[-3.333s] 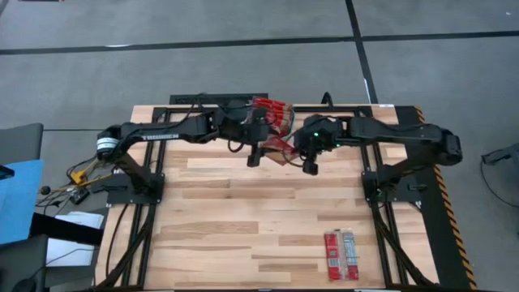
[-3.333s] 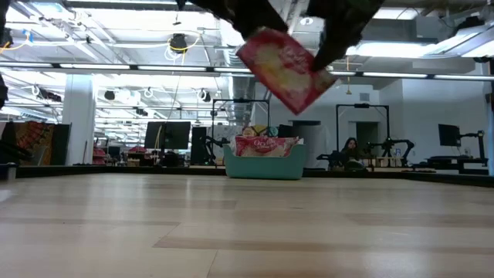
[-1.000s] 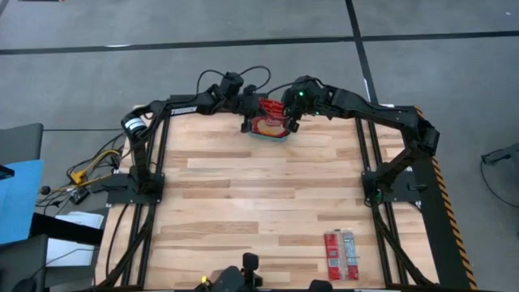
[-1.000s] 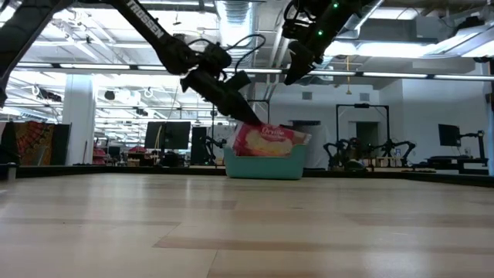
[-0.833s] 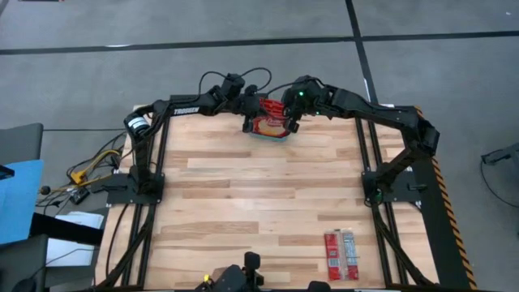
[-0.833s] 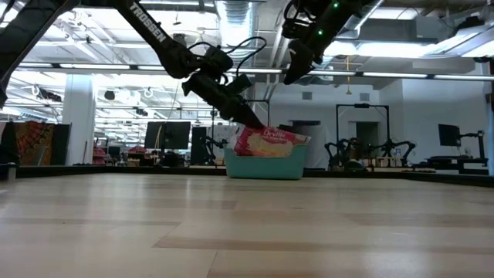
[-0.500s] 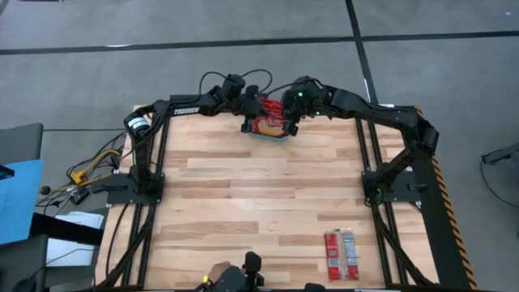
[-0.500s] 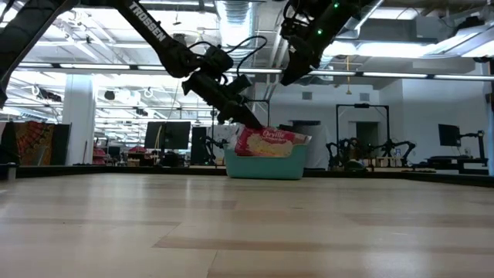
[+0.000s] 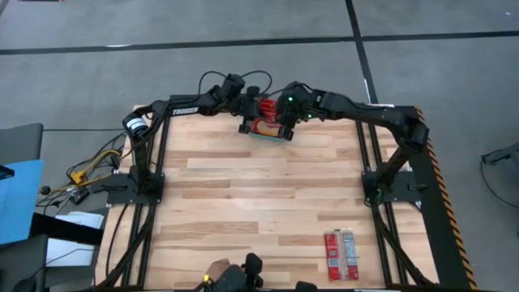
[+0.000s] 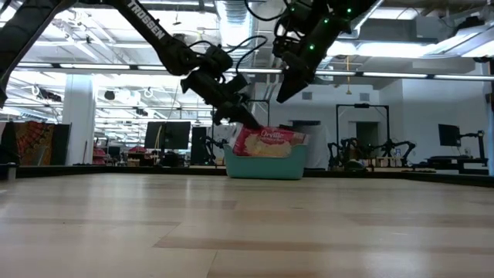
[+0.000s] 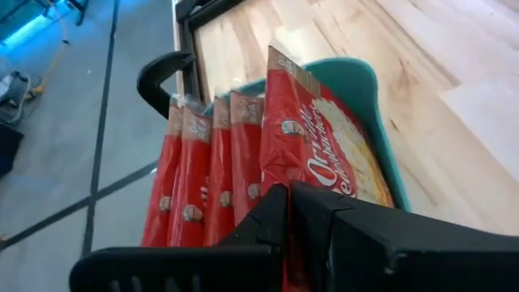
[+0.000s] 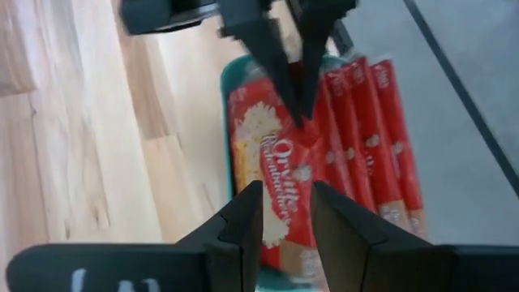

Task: Sort popcorn bags into baskets
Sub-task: Put the red popcorn bag into the blue bin

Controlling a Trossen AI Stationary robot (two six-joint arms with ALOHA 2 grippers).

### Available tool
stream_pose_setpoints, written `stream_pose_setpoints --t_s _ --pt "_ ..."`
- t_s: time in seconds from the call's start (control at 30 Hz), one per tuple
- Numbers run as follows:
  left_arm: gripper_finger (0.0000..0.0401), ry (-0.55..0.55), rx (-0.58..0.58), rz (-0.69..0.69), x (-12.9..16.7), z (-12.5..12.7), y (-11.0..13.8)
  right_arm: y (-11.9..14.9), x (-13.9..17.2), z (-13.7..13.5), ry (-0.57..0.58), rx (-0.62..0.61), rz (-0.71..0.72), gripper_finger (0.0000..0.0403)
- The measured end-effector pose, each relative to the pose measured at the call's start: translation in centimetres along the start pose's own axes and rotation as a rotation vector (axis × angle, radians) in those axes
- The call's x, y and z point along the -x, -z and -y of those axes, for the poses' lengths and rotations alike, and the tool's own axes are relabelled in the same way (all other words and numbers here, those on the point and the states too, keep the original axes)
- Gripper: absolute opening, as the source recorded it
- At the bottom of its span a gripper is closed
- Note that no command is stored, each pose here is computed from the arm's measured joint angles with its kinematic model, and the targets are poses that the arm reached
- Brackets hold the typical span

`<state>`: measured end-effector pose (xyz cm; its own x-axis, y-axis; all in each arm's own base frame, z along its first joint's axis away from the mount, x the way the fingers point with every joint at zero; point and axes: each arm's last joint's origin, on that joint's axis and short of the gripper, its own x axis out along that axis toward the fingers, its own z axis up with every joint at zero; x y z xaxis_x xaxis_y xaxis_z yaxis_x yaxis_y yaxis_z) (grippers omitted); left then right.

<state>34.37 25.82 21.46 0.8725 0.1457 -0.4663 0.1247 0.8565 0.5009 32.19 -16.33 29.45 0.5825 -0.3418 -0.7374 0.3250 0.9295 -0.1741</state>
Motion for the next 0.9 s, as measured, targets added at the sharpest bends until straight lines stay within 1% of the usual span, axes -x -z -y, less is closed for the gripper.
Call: stream_pose_setpoints --t_s 0.07,0.23,0.3,0.4,0.5,0.57,0.7,0.9 --pt "0.0000 0.008 0.013 -0.008 -0.3 0.1 0.4 0.0 -0.1 -0.1 -0.005 -0.001 -0.006 0.0127" --pt "0.0000 0.013 0.132 -0.063 -0.3 0.2 1.2 -0.2 -0.1 -0.6 -0.028 -0.034 0.007 0.0122" --pt "0.0000 0.011 0.176 -0.080 -0.2 0.2 1.3 -0.2 -0.7 -1.0 -0.036 -0.051 0.030 0.0121" --pt "0.0001 0.018 0.229 -0.097 -0.2 0.3 1.5 0.7 -1.9 -1.6 -0.069 -0.066 0.038 0.0121" --pt "0.0011 0.047 0.247 -0.117 -0.2 0.7 1.6 1.3 -2.7 -2.0 -0.085 -0.093 0.081 0.0121" --pt "0.0024 0.063 0.255 -0.129 -0.1 0.9 1.5 2.0 -3.3 -2.3 -0.091 -0.110 0.081 0.0120" --pt "0.0065 0.086 0.264 -0.140 0.2 1.3 0.8 2.9 -4.1 -2.5 -0.086 -0.129 0.111 0.0120" --pt "0.0127 0.067 0.268 -0.118 0.9 1.0 -0.1 4.3 -5.0 -2.0 -0.073 -0.176 0.100 0.0120"
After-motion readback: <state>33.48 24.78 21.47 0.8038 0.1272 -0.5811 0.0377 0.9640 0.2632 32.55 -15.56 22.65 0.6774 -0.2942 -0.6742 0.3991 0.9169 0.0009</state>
